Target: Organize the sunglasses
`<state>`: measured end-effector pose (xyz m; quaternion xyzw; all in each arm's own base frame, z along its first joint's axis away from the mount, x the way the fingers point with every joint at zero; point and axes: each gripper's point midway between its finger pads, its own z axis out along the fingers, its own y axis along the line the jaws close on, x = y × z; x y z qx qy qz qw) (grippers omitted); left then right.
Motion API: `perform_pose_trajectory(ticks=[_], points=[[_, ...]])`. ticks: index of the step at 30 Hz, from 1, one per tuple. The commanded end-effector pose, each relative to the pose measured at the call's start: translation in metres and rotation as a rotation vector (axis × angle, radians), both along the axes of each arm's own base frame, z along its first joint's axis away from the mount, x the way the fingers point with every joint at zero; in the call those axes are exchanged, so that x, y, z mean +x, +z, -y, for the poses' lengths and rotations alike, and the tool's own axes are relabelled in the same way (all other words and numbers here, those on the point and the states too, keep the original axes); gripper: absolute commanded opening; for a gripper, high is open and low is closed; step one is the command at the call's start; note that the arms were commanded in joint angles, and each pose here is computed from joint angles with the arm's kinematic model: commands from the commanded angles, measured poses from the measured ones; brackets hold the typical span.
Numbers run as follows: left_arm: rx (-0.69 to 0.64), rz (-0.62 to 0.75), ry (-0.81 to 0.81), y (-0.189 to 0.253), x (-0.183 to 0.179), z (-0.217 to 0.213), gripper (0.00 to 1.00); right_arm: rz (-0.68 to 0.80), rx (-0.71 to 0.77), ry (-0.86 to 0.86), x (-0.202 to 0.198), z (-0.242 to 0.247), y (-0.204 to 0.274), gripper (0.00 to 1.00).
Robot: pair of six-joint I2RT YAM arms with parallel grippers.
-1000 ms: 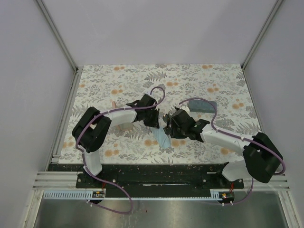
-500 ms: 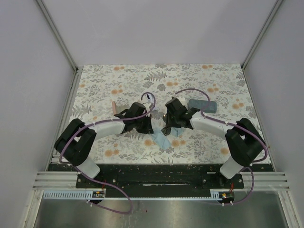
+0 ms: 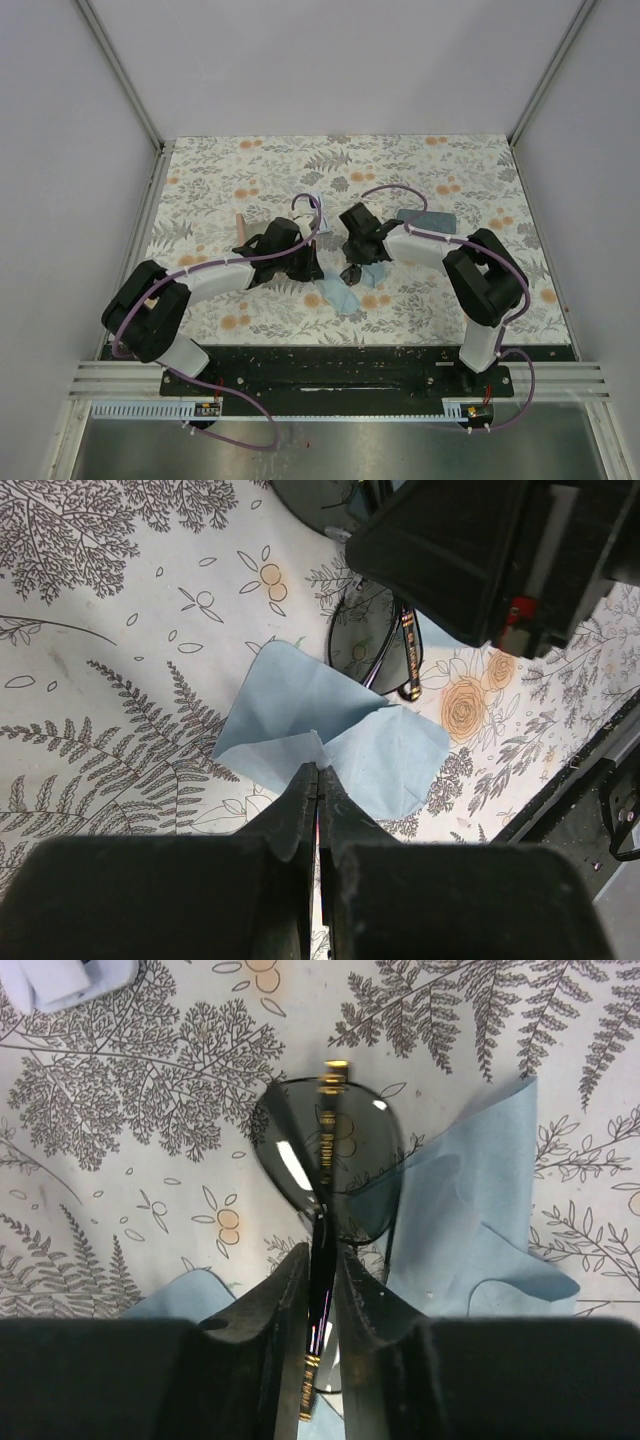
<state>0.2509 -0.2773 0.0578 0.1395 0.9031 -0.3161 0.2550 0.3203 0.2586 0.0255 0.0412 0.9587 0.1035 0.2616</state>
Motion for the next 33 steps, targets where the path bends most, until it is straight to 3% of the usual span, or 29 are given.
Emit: perform_pose_trajectory(ticks=[1,5,9,11,13,15,19,23,29,33], points=[[-0.049,0.081,-0.016,0.025,0.008,0.006,0.00,0.061,0.020,-0.025,0.029,-0.005,0.016,0.19],[-0.044,0.089,-0.015,0.027,0.009,0.004,0.00,0.083,0.035,-0.040,0.057,0.001,0.025,0.02],[-0.043,0.091,-0.020,0.027,0.008,0.004,0.00,0.117,0.047,-0.047,0.100,0.008,0.036,0.03],[-0.045,0.093,-0.022,0.027,0.008,0.003,0.00,0.135,0.041,-0.051,0.123,0.013,0.042,0.09],[-0.045,0.093,-0.023,0.027,0.007,0.003,0.00,0.125,0.038,-0.034,0.137,0.015,0.046,0.33],[-0.042,0.085,-0.022,0.025,0.005,0.001,0.00,0.132,0.042,-0.008,0.141,0.013,0.059,0.43],[-0.036,0.064,0.002,0.020,0.001,-0.003,0.00,0.130,0.099,0.033,0.112,0.015,0.074,0.50],[-0.043,0.044,0.025,0.015,-0.003,-0.006,0.00,0.116,0.187,0.100,0.061,0.013,0.084,0.49],[-0.035,0.020,0.030,0.005,-0.012,-0.012,0.00,0.039,0.172,0.201,-0.029,0.004,0.064,0.44],[-0.035,0.019,0.033,0.003,-0.016,-0.015,0.00,-0.012,0.162,0.244,-0.068,-0.007,0.051,0.43]])
